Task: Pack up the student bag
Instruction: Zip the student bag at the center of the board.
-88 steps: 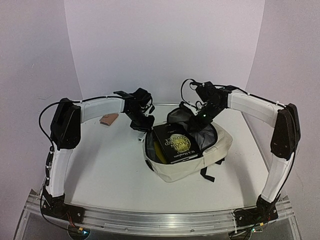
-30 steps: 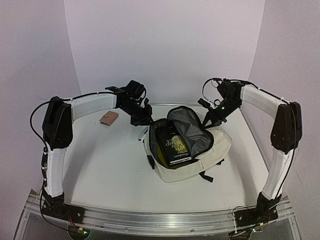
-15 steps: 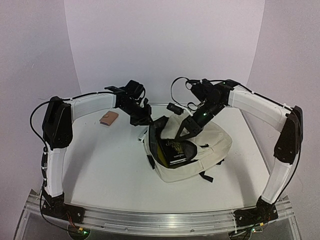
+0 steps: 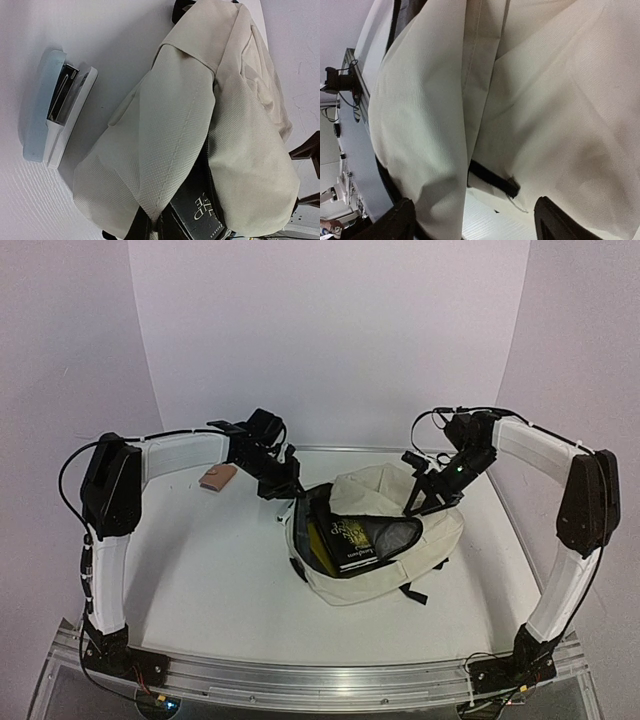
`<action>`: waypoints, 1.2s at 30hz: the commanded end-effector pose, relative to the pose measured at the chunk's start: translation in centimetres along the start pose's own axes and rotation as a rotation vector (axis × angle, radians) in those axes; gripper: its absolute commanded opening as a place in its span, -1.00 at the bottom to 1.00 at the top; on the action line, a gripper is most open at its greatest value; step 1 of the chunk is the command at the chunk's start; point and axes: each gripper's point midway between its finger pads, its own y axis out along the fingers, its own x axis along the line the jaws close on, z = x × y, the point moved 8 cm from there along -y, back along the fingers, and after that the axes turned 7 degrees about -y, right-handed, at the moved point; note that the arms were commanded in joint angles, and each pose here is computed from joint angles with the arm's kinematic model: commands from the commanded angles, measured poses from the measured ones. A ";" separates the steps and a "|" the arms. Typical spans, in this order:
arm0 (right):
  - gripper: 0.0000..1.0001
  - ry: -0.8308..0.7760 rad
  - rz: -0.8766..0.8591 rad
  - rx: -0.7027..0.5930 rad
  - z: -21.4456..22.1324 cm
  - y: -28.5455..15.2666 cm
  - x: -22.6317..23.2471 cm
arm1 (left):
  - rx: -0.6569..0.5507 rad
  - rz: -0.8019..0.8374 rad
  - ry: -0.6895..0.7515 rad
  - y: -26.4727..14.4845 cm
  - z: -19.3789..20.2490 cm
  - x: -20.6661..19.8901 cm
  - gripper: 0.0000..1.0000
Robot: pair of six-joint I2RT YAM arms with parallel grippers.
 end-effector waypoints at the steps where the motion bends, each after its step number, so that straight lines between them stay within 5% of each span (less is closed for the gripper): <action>1: 0.91 -0.075 -0.173 -0.026 0.0 -0.8 3.1 | -0.055 0.105 0.056 -3.1 -0.2 -2.9 -1.00; 8: 0.66 -0.060 0.000 0.052 -0.5 1.7 1.1 | -0.027 0.186 0.078 -2.7 0.2 -4.3 -1.00; 17: 0.96 -0.025 0.186 0.161 1.9 0.6 -8.2 | 0.035 0.245 0.101 -2.7 3.4 -5.3 -1.00; 25: 0.84 -0.096 0.247 0.140 -1.6 -2.3 -12.3 | 0.016 0.256 0.015 -1.7 3.4 -4.8 -0.99; 36: 0.45 -0.184 -0.109 0.095 -0.1 -2.3 -1.5 | -0.002 0.326 0.013 -1.3 2.2 -6.7 -1.00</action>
